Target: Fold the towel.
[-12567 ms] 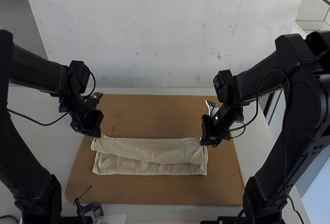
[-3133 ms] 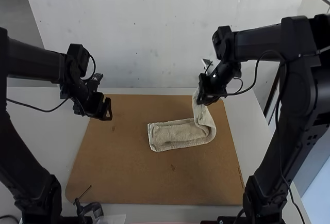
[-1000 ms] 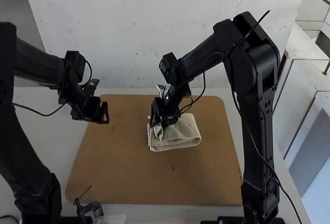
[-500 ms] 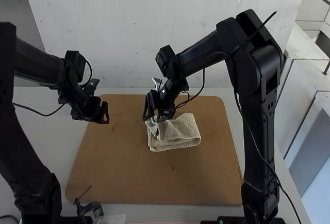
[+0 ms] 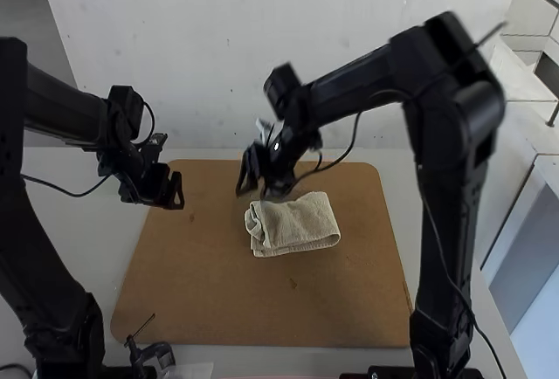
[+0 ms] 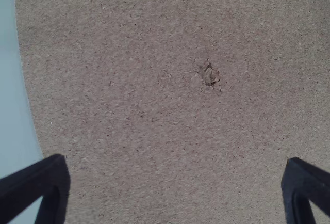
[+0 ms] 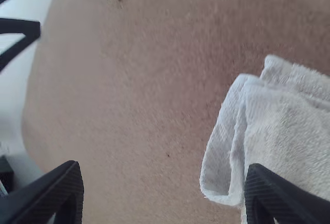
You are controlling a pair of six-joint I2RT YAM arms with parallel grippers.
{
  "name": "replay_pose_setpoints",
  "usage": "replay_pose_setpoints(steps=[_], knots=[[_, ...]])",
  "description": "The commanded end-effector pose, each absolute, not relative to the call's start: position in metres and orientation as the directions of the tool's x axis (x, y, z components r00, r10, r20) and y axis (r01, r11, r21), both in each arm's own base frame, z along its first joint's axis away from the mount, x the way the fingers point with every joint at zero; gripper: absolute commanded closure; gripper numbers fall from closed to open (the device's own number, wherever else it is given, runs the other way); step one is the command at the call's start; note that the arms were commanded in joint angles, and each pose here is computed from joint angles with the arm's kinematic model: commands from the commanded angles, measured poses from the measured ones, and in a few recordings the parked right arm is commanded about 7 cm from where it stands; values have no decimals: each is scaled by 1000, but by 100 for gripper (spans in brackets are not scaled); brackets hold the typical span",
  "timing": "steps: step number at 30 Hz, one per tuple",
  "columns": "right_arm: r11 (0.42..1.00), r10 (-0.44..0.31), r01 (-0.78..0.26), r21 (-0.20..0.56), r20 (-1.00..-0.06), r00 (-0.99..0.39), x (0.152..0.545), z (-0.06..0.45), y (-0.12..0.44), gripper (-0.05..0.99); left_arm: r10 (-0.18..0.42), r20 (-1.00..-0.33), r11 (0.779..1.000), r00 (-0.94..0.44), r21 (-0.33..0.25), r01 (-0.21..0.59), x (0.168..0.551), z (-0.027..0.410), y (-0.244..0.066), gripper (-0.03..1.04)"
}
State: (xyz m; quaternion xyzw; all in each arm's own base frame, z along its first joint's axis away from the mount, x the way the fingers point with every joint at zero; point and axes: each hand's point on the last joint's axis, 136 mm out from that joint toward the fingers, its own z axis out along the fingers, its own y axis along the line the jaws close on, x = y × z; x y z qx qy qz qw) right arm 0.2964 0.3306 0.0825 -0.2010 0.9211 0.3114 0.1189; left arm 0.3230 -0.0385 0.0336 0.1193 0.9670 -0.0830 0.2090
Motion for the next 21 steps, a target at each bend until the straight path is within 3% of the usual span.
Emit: replay_pose_setpoints(steps=[1, 6, 9, 11, 14, 21], knots=[[703, -198, -445, 555, -448, -872, 317, 140, 317, 30, 204, -447, 954, -871, -108, 279, 324, 39, -38, 10], [742, -155, -393, 543, -431, -889, 325, 143, 285, 31, 214, -449, 950, -867, -109, 291, 324, 40, -43, 10], [774, -180, -377, 509, -393, -901, 322, 120, 270, 48, 218, -451, 949, -866, -108, 296, 324, 41, -45, 10], [798, -201, -381, 466, -391, -898, 320, 107, 262, 50, 220, -450, 949, -865, -109, 297, 323, 41, -46, 10], [843, -259, -409, 350, -403, -878, 325, 86, 245, 92, 218, -450, 949, -866, -109, 296, 324, 41, -45, 10], [861, -307, -408, 303, -330, -893, 320, 55, 237, 91, 216, -450, 950, -867, -108, 292, 323, 41, -44, 10]])
